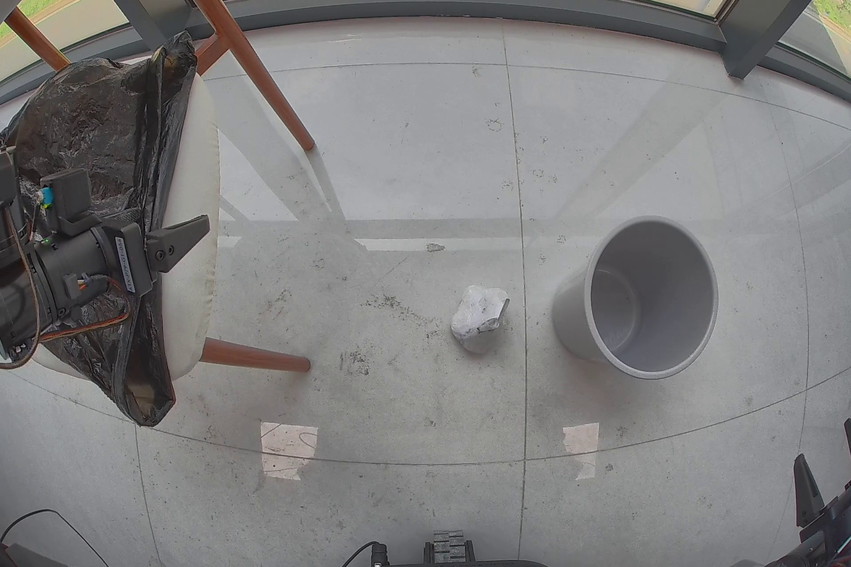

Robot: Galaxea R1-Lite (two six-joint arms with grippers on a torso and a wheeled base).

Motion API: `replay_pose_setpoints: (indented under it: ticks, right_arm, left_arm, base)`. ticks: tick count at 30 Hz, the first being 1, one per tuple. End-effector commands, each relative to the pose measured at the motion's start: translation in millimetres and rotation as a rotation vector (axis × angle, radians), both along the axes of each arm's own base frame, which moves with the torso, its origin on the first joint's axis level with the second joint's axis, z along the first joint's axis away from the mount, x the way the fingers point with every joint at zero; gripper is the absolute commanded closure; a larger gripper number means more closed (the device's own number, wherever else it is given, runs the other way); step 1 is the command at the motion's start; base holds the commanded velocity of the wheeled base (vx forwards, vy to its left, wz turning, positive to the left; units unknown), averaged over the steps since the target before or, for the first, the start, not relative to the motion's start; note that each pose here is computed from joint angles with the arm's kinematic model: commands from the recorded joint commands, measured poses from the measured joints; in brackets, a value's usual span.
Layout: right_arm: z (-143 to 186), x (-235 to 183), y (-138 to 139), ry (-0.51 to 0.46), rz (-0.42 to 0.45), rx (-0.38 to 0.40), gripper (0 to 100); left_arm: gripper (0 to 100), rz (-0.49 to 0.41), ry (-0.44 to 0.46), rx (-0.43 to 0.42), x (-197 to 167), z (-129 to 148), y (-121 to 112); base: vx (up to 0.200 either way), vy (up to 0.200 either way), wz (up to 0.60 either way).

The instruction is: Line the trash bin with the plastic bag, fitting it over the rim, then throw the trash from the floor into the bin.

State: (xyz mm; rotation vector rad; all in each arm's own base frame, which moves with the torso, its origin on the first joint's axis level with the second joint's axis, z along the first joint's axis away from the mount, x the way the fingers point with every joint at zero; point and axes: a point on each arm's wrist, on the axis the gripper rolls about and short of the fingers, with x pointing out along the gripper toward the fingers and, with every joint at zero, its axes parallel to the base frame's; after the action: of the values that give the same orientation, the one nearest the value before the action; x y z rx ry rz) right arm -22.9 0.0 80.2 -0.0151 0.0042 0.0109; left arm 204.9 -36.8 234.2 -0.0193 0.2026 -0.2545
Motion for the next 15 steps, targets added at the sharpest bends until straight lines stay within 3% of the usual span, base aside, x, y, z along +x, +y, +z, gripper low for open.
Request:
replay_pose_setpoints:
  ticks: [1,15]
  right_arm:
    - [-5.2,0.5,0.0,0.008,0.001,0.0,0]
    - [-5.2,0.5,0.0,0.008,0.001,0.0,0]
  left_arm:
    - [0,0.039,0.005,0.003,8.1,-1.1,5.0]
    - [0,0.09,-0.03,0.005,13.7,6.9,9.4]
  base:
    - [0.0,0.0,0.0]
    - [0.0,0.0,0.0]
